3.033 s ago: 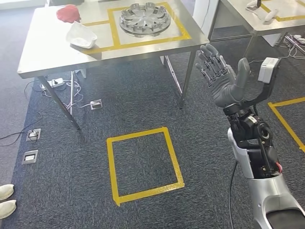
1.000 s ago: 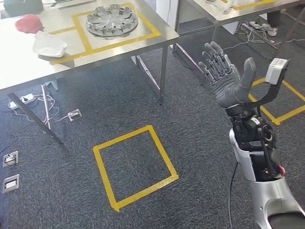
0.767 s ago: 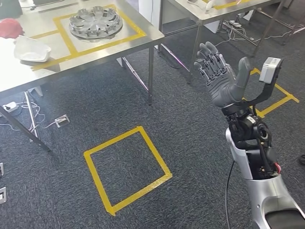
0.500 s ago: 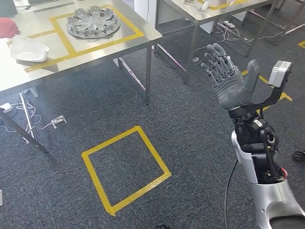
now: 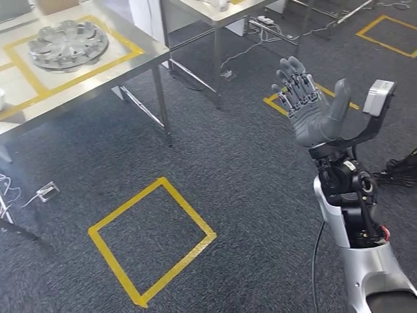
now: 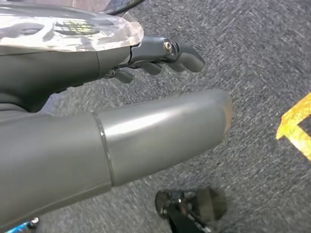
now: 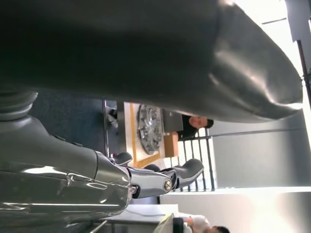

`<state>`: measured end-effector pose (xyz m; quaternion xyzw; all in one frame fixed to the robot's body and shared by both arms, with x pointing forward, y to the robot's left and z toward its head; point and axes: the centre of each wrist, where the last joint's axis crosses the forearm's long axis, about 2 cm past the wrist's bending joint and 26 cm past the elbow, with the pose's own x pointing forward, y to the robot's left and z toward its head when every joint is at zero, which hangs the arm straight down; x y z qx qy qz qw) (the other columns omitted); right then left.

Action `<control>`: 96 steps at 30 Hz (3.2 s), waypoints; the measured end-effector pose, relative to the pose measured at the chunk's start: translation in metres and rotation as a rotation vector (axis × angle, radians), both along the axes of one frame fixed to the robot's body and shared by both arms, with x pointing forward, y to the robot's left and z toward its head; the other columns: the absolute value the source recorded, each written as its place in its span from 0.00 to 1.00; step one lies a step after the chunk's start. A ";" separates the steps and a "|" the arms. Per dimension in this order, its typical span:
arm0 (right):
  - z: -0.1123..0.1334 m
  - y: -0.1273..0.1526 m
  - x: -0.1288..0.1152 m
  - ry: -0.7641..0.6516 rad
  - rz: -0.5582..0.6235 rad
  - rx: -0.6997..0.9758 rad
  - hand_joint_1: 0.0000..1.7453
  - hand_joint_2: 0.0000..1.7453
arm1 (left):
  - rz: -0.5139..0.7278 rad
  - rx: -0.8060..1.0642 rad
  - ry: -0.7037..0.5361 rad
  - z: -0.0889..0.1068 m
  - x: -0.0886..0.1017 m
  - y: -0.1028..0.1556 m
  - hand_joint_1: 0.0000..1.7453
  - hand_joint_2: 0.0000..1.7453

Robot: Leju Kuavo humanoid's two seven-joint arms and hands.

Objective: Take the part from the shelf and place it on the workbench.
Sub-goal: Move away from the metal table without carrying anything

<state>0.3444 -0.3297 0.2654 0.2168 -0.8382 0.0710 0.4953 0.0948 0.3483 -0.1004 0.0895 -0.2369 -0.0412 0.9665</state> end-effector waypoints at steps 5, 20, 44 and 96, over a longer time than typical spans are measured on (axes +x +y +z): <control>-0.001 0.001 0.000 0.005 0.001 -0.001 0.00 0.00 | 0.002 0.002 0.001 0.000 -0.001 0.001 0.00 0.00; -0.002 0.000 0.001 0.010 -0.004 -0.001 0.00 0.00 | 0.002 -0.002 -0.001 0.000 -0.001 -0.001 0.00 0.00; 0.000 0.000 0.002 0.009 -0.009 0.001 0.00 0.00 | 0.002 0.000 -0.008 0.000 0.000 0.001 0.00 0.00; -0.008 0.000 0.001 0.032 -0.011 -0.001 0.00 0.00 | -0.008 -0.007 -0.003 0.000 -0.001 0.001 0.00 0.00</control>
